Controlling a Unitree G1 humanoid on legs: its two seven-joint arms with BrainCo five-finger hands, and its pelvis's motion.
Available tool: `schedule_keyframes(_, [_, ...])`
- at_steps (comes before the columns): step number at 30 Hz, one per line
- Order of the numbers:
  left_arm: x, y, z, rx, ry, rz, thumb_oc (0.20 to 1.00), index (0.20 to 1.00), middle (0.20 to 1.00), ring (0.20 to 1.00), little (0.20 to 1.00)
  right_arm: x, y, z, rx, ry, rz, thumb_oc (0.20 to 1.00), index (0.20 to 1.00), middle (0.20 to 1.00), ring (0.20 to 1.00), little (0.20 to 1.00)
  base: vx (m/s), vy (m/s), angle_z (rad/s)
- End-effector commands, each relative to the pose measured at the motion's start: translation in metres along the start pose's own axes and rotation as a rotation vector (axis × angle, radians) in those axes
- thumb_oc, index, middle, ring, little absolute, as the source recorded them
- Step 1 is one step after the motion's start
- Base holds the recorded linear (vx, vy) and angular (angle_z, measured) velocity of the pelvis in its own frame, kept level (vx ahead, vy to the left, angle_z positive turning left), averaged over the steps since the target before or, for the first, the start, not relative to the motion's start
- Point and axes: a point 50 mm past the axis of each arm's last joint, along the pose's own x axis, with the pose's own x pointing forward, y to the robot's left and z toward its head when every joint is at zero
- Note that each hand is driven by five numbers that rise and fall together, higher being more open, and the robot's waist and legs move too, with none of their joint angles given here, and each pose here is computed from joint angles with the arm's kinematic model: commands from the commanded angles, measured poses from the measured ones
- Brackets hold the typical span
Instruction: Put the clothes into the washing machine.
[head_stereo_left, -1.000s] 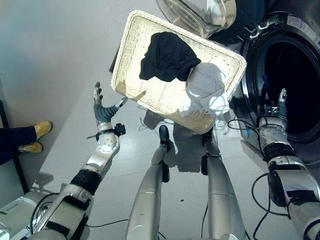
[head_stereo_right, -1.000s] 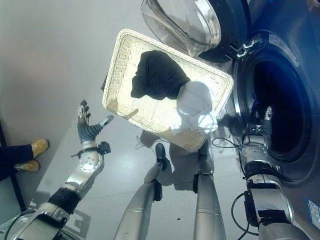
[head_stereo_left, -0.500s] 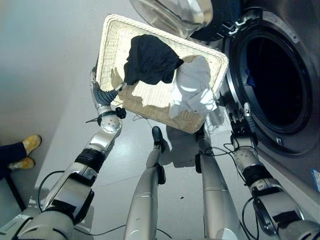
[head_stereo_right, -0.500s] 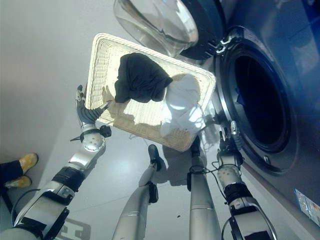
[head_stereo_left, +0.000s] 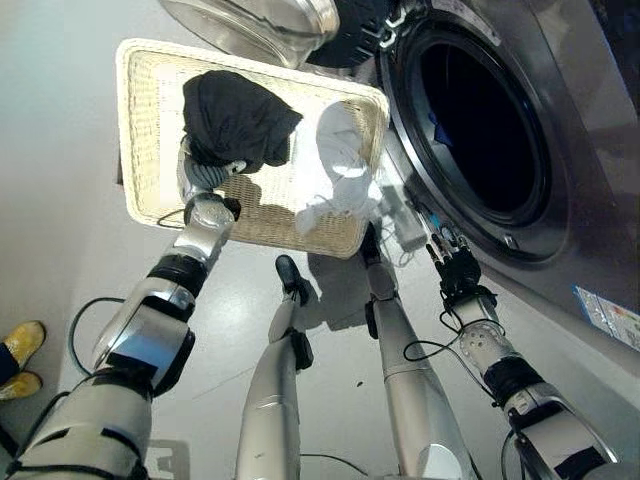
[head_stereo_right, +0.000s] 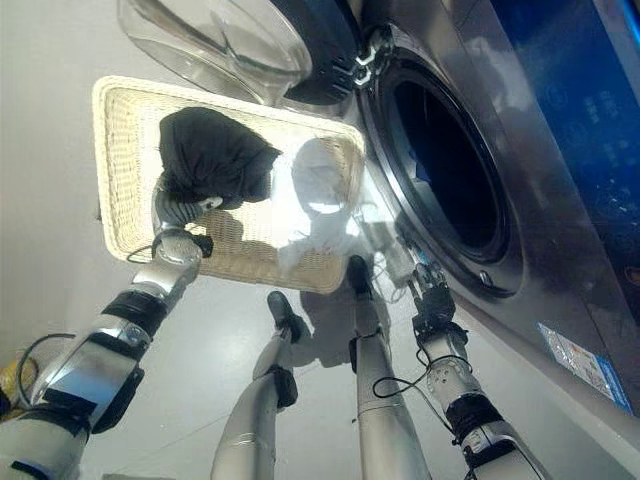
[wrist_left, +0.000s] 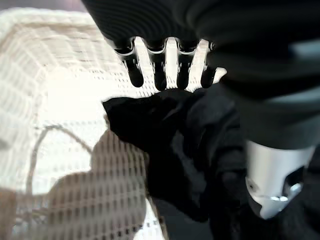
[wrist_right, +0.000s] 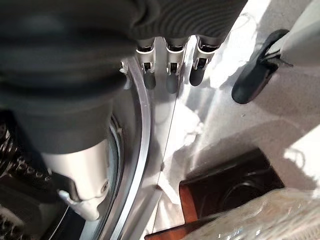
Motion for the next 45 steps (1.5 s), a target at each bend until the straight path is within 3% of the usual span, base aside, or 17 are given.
schedule_keyframes(1, [0.021,0.042,0.005,0.033,0.015,0.119,1.000,1.000,1.000,1.000,1.000,-0.011,0.000,-0.008,-0.023,0.016,0.060,1.000,1.000,1.000,1.000,1.000,0.00,0.080,-0.22])
schedule_keyframes(7, [0.025,0.049,0.008,0.049,0.031,0.156,1.000,1.000,1.000,1.000,1.000,-0.013,0.002,-0.010,-0.034,0.025,0.081,1.000,1.000,1.000,1.000,1.000,0.00,0.041,-0.07])
schedule_keyframes(9, [0.034,0.073,0.022,-0.048,0.048,0.301,1.000,1.000,1.000,1.000,1.000,-0.019,0.008,-0.016,-0.056,0.040,0.130,1.000,1.000,1.000,1.000,1.000,0.00,0.111,-0.05])
schedule_keyframes(12, [0.036,0.079,0.036,-0.123,0.033,0.352,1.000,1.000,1.000,1.000,1.000,-0.024,0.011,-0.022,-0.050,0.052,0.146,1.000,1.000,1.000,1.000,1.000,-0.01,0.032,-0.12])
schedule_keyframes(23, [0.032,0.067,0.078,-0.443,-0.090,0.308,1.000,1.000,1.000,1.000,1.000,-0.029,0.020,-0.031,-0.017,0.074,0.157,1.000,1.000,1.000,1.000,1.000,0.00,0.001,0.00])
schedule_keyframes(24, [0.031,0.064,0.087,-0.512,-0.120,0.282,0.514,0.514,0.514,0.514,0.514,-0.029,0.021,-0.032,-0.014,0.079,0.166,1.000,1.000,1.000,1.000,1.000,0.00,0.000,0.00])
schedule_keyframes(25, [0.031,0.064,0.087,-0.512,-0.120,0.282,0.514,0.514,0.514,0.514,0.514,-0.029,0.021,-0.032,-0.014,0.079,0.166,1.000,1.000,1.000,1.000,1.000,0.00,0.000,0.00])
schedule_keyframes(26, [0.029,0.061,0.092,-0.569,-0.138,0.263,0.200,0.200,0.200,0.200,0.200,-0.030,0.022,-0.033,-0.012,0.084,0.176,1.000,1.000,1.000,1.000,1.000,0.00,0.000,0.00])
schedule_keyframes(29, [0.023,0.054,0.104,-0.735,-0.179,0.230,0.200,0.200,0.200,0.200,0.200,-0.033,0.027,-0.037,-0.016,0.090,0.210,1.000,1.000,1.000,1.000,1.000,0.00,0.000,0.00])
schedule_keyframes(35, [0.018,0.051,0.101,-0.787,-0.199,0.275,0.200,0.200,0.200,0.200,0.200,-0.037,0.033,-0.040,-0.047,0.079,0.253,1.000,1.000,1.000,1.000,1.000,-0.03,-0.025,0.03])
schedule_keyframes(45, [0.017,0.077,0.035,-0.660,-0.113,0.470,0.200,0.200,0.200,0.200,0.200,-0.044,0.034,-0.029,-0.097,-0.001,0.286,1.000,1.000,1.000,1.000,1.000,-0.08,-0.092,0.11])
